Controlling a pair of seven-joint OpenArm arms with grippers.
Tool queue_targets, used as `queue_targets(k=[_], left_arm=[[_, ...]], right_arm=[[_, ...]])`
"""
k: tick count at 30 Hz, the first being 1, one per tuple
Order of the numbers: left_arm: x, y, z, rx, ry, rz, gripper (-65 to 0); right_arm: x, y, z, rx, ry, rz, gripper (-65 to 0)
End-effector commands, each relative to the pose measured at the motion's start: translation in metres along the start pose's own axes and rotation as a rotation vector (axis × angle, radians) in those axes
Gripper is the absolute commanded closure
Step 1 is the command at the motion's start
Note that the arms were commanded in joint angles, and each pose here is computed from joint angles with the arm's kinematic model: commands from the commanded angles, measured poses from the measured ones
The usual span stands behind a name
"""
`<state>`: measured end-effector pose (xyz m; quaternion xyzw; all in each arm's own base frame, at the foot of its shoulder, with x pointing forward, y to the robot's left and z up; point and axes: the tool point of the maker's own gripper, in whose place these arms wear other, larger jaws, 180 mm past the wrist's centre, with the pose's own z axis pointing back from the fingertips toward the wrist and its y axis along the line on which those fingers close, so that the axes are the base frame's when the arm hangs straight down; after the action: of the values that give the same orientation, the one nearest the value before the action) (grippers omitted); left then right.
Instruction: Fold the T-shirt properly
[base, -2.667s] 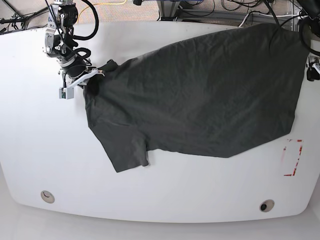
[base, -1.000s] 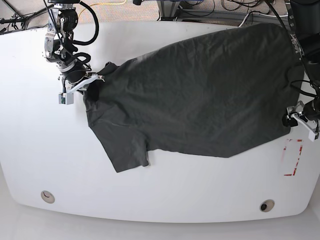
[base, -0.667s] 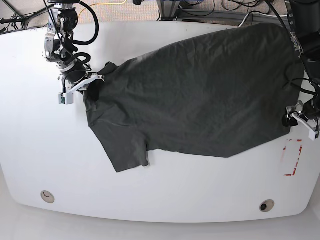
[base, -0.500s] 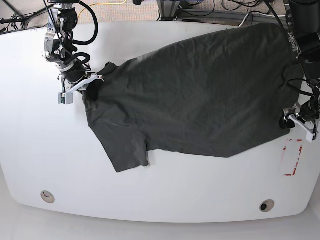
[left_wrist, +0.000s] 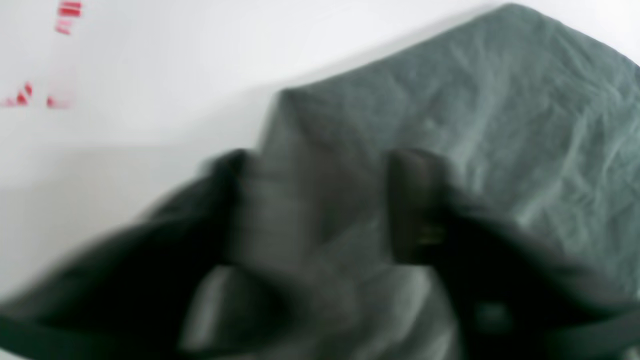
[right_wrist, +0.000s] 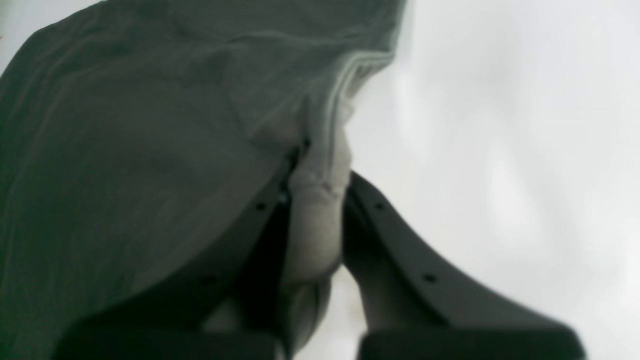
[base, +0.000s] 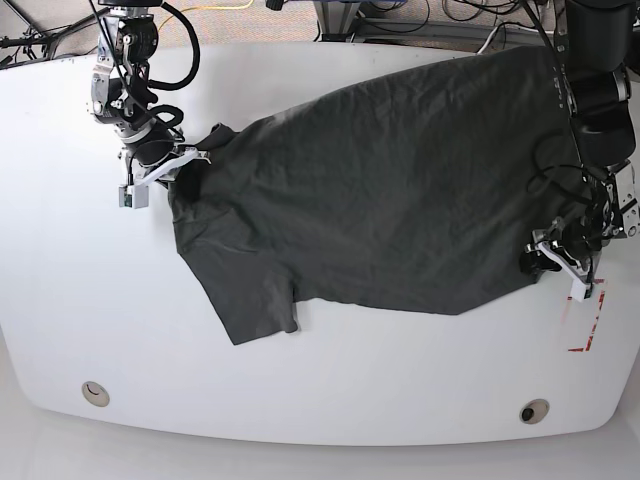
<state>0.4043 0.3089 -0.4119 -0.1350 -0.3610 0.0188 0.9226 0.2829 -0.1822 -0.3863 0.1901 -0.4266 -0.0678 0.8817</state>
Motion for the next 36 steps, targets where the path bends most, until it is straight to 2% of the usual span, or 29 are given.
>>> queue_targets(k=[1,3,4,8,13,17,23,28,36], left_arm=[[-0.013,0.009,0.003,0.033,0.081,-0.017,-10.0],[-0.013,0.009,0.003,0.033,0.079,-0.017,-1.5],[-0.012,0.009,0.003,0.033,0.078,-0.018,0.0],[-0.007,0.008,0.004,0.032,0.069,-0.022,0.0],[0.022,0.000,0.012,0.033,0.040,-0.096,0.0],[0.050,-0.006,0.029,0.055,0.012,-0.169,0.0],[0.081,-0.013,0.060,0.100,-0.044,-0.238,0.0],[0.110,-0.025,0.085,0.136,-0.104,-0.294,0.0],[0.158,-0.054,0.119,0.172,-0.209,-0.379,0.0]], right_arm=[[0.016,0.002,0.002,0.010,-0.049,0.017,0.0],[0.016,0.002,0.002,0.011,-0.049,0.015,0.0],[0.016,0.003,0.002,0.012,-0.050,0.014,0.0],[0.016,0.004,0.002,0.013,-0.052,0.014,0.0],[0.031,0.013,0.009,0.028,-0.093,0.032,0.0],[0.040,0.021,0.018,0.036,-0.105,0.071,0.0],[0.065,0.007,0.036,-0.016,-0.157,0.094,0.0],[0.098,-0.005,0.042,-0.049,-0.205,0.128,0.0],[0.165,-0.011,0.052,-0.068,-0.298,0.251,0.0]])
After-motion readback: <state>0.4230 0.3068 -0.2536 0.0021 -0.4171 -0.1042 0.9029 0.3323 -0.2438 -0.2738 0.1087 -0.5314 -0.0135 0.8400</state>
